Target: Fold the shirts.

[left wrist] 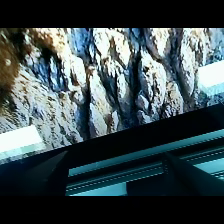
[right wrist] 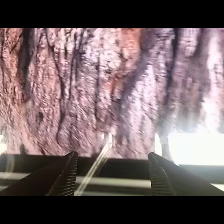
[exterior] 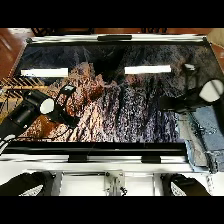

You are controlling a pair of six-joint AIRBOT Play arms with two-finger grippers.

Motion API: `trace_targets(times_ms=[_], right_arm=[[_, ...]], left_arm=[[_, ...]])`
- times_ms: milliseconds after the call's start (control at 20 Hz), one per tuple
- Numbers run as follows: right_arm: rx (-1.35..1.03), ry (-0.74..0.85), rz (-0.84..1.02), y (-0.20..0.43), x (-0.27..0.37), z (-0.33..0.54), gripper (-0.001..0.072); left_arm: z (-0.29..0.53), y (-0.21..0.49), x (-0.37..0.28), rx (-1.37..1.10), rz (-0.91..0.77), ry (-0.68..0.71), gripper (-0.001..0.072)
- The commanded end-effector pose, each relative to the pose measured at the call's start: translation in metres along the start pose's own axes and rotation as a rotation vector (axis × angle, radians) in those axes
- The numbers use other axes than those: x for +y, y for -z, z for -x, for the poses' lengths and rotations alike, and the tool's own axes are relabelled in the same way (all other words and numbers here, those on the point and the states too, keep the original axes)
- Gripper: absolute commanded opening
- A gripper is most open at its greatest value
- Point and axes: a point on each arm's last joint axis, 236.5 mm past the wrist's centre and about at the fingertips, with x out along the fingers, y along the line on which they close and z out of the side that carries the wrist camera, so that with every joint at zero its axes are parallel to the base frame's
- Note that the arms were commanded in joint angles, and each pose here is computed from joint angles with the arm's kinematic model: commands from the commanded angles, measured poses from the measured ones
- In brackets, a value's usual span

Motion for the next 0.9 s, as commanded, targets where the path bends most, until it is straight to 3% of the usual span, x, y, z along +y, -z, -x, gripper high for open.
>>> trace_targets(times_ms=[0, 850], right_arm=[[-0.043, -0.047, -0.01, -0.0039, 0.026, -0.0177, 0.0555], [-0.069, -0.058, -0.012, -0.01, 0.0285, -0.0172, 0.0555]], left_arm=[[-0.0047, 0.0098, -0.0024, -0.001, 0.021, 0.021, 0.0717], [-0.0055, 0.0093, 0.0014, -0.001, 0.018, 0.004, 0.0717]])
